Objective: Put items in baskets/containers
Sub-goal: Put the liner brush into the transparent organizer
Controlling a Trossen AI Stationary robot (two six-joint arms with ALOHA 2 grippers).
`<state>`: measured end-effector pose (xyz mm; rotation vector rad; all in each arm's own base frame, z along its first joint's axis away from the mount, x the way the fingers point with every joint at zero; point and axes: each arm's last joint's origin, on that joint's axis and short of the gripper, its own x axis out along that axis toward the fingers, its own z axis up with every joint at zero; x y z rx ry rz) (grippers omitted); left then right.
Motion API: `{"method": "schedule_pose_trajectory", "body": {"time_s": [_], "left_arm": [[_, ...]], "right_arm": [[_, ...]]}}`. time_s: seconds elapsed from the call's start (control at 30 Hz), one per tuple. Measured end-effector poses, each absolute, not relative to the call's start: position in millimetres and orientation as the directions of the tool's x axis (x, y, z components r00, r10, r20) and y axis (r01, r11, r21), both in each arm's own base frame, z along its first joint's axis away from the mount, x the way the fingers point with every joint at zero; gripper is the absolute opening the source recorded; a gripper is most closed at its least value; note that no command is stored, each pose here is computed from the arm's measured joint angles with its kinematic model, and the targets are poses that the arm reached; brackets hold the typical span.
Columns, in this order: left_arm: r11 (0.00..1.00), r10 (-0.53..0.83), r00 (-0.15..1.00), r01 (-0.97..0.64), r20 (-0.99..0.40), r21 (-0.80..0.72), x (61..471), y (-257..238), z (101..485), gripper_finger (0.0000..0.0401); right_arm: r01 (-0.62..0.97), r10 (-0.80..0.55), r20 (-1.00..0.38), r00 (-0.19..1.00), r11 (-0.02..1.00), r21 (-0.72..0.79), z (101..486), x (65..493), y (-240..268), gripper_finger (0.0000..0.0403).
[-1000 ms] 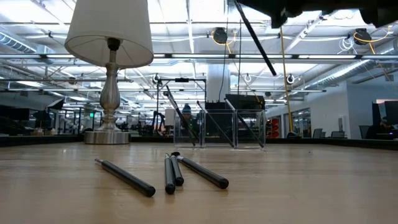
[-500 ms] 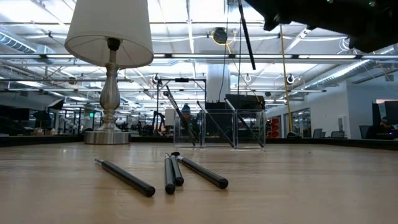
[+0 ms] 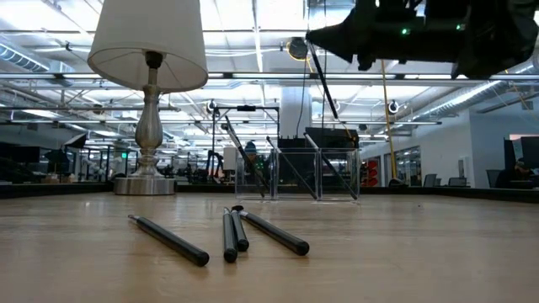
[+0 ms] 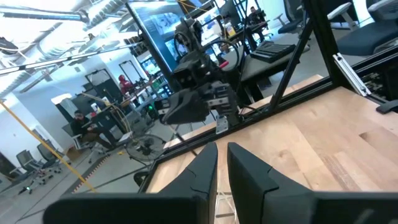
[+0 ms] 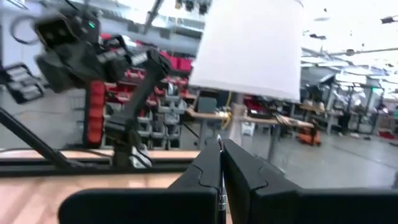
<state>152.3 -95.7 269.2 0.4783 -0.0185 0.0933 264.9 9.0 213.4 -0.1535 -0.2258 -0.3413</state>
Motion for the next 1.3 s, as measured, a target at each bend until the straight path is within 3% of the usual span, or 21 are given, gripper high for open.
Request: {"method": "schedule_pose_trajectory", "body": {"time_s": [0.53, 0.87, 1.3], "left_arm": [[0.902, 0.086, 0.996, -0.095, 0.039, 0.421, 152, -96, 269, 0.0047], [0.899, 0.087, 0.995, -0.095, 0.039, 0.428, 152, -96, 269, 0.0047], [0.900, 0.140, 0.989, -0.144, 0.040, 0.410, 157, -87, 269, 0.0047]], "right_arm": [[0.288, -0.270, 0.214, 0.939, 0.956, -0.057, 187, 268, -3, 0.0000], [0.363, -0.347, 0.177, 0.921, 0.929, -0.067, 169, 245, -1, 0.0000], [0.432, -0.427, 0.096, 0.899, 0.901, -0.041, 148, 257, -10, 0.0000]]}}
